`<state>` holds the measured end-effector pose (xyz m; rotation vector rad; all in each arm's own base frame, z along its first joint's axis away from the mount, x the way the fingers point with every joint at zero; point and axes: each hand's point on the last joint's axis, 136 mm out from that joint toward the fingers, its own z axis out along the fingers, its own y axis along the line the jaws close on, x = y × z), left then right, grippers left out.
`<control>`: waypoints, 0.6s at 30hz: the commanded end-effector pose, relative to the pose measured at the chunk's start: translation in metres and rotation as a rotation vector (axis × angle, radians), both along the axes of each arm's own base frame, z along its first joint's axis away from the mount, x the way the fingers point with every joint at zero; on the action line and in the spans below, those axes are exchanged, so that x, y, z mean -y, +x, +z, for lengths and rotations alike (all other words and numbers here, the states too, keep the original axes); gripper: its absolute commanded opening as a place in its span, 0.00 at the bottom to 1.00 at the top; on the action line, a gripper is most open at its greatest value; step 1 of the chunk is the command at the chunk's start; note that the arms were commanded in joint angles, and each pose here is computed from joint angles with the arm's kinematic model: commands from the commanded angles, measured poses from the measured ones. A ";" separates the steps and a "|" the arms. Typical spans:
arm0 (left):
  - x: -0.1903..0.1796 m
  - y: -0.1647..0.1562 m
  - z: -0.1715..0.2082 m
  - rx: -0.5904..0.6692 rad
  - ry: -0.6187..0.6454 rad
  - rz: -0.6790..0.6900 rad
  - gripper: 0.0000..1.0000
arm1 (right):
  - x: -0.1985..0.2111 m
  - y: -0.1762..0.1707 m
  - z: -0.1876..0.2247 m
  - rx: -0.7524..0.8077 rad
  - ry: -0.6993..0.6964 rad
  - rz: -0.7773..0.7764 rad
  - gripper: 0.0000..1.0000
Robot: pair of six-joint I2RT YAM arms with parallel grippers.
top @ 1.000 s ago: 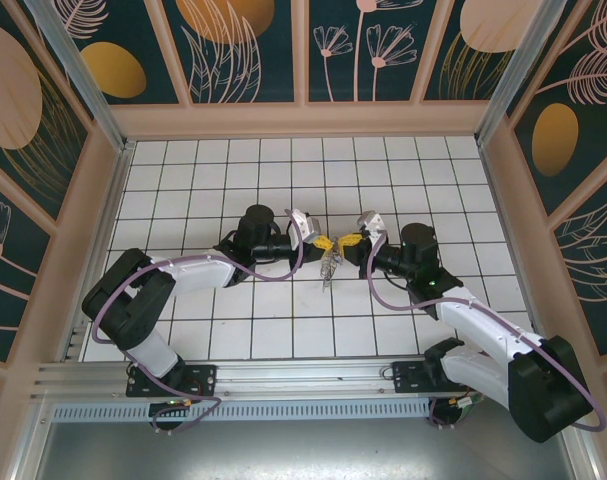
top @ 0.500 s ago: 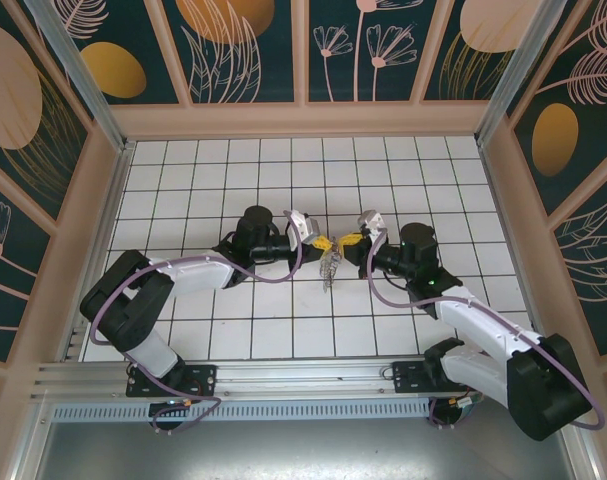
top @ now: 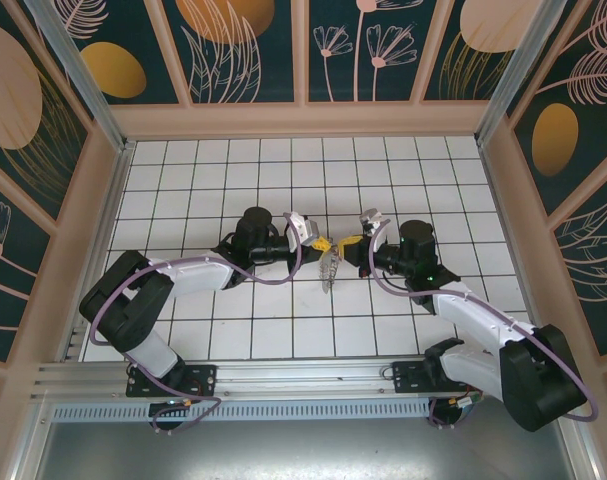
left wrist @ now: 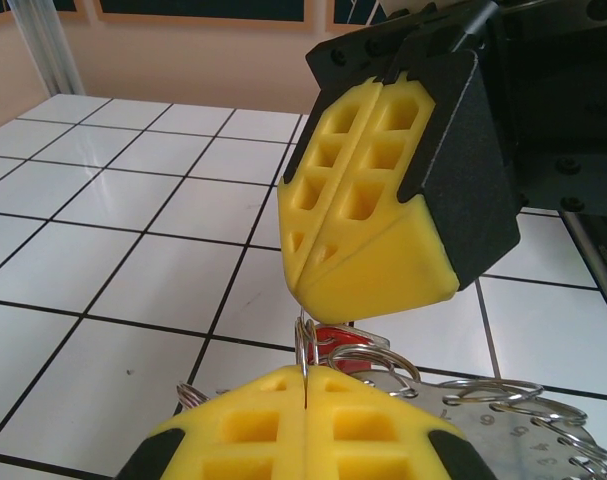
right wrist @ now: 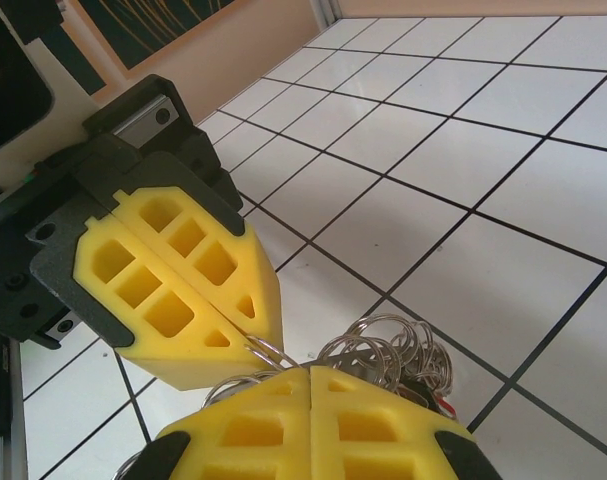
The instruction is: Put the keys on the keyring
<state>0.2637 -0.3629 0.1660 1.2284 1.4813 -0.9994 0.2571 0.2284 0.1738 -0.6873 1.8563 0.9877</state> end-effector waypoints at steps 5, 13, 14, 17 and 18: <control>0.001 -0.001 0.029 0.088 -0.085 -0.019 0.00 | 0.005 0.014 0.016 0.030 0.025 -0.051 0.00; 0.002 -0.002 0.010 0.029 -0.029 -0.031 0.03 | -0.006 0.001 0.046 0.156 0.075 0.057 0.00; 0.002 -0.002 0.009 0.021 -0.022 -0.034 0.03 | -0.008 -0.001 0.050 0.174 0.073 0.078 0.00; 0.003 -0.002 0.008 0.016 -0.017 -0.035 0.04 | -0.011 -0.003 0.057 0.204 0.066 0.113 0.00; 0.003 -0.001 0.009 0.020 -0.019 -0.032 0.04 | -0.012 -0.003 0.059 0.211 0.067 0.124 0.00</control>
